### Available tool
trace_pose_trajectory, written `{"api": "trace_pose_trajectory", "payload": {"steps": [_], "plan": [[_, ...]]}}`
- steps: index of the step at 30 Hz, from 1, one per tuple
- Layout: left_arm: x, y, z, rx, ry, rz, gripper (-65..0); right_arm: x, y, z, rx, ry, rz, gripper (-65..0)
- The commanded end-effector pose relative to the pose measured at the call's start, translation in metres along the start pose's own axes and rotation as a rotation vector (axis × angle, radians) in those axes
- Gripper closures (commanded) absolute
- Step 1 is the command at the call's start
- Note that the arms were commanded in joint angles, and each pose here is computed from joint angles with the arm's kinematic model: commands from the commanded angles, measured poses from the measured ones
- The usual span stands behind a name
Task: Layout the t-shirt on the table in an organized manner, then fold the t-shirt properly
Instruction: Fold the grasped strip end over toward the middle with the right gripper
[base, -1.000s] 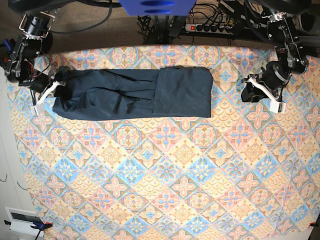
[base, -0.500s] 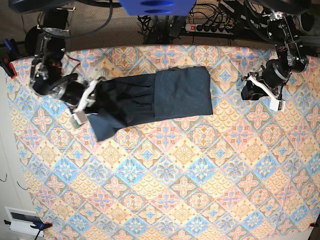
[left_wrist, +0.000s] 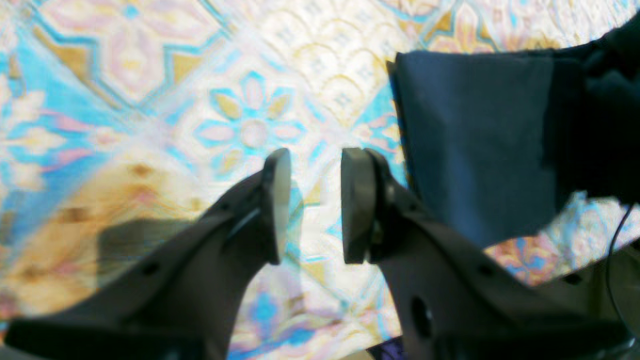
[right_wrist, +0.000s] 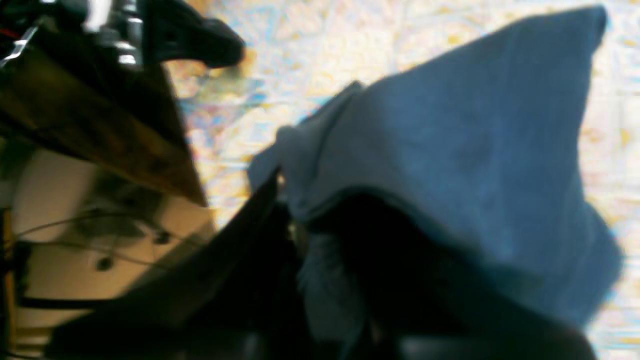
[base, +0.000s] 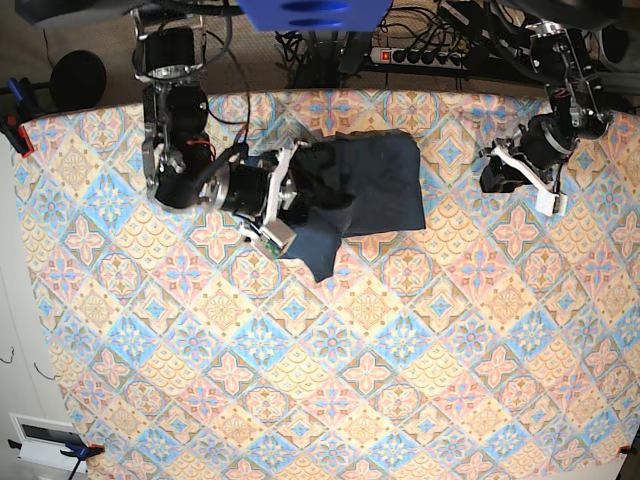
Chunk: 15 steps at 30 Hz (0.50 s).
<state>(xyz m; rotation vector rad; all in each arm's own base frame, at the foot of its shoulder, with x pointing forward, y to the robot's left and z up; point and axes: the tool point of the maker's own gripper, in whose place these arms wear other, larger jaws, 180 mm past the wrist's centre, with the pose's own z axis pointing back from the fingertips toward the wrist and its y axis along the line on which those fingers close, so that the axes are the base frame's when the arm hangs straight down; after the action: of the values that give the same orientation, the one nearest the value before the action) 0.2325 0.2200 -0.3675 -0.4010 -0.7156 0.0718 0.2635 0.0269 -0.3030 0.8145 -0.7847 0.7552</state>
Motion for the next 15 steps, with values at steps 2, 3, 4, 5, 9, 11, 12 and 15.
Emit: {"api": "trace_pose_trajectory", "payload": {"steps": [2, 3, 4, 5, 9, 11, 12, 15], "plan": [[0.011, -0.002, 0.004, -0.010, -0.034, -0.015, -15.9, 0.018, -0.006, -0.007, -0.008, -0.001, 0.078, -0.2], [0.011, -0.003, 0.003, -0.012, -0.034, -0.016, -15.9, 0.015, -0.008, -0.013, -0.011, 0.034, 0.098, -0.2], [0.013, -0.004, 0.004, -0.013, -0.037, -0.019, -15.9, 0.013, -0.008, -0.019, -0.010, 0.064, 0.120, -0.2], [0.013, -0.004, 0.003, -0.014, -0.039, -0.018, -15.9, 0.009, -0.007, -0.024, -0.008, 0.096, 0.143, -0.2], [0.012, -0.007, 0.001, -0.022, -0.043, -0.006, -15.9, -0.007, 0.003, -0.039, 0.000, 0.194, 0.224, -0.2], [0.012, -0.007, 0.001, -0.022, -0.043, -0.006, -15.9, -0.016, 0.012, -0.047, 0.011, 0.244, 0.274, -0.2], [0.011, -0.007, 0.001, -0.022, -0.043, -0.004, -15.9, -0.018, 0.016, -0.051, 0.013, 0.255, 0.299, -0.2], [0.011, -0.007, 0.001, -0.022, -0.042, -0.003, -15.9, -0.023, 0.023, -0.058, 0.015, 0.281, 0.353, -0.2]]}}
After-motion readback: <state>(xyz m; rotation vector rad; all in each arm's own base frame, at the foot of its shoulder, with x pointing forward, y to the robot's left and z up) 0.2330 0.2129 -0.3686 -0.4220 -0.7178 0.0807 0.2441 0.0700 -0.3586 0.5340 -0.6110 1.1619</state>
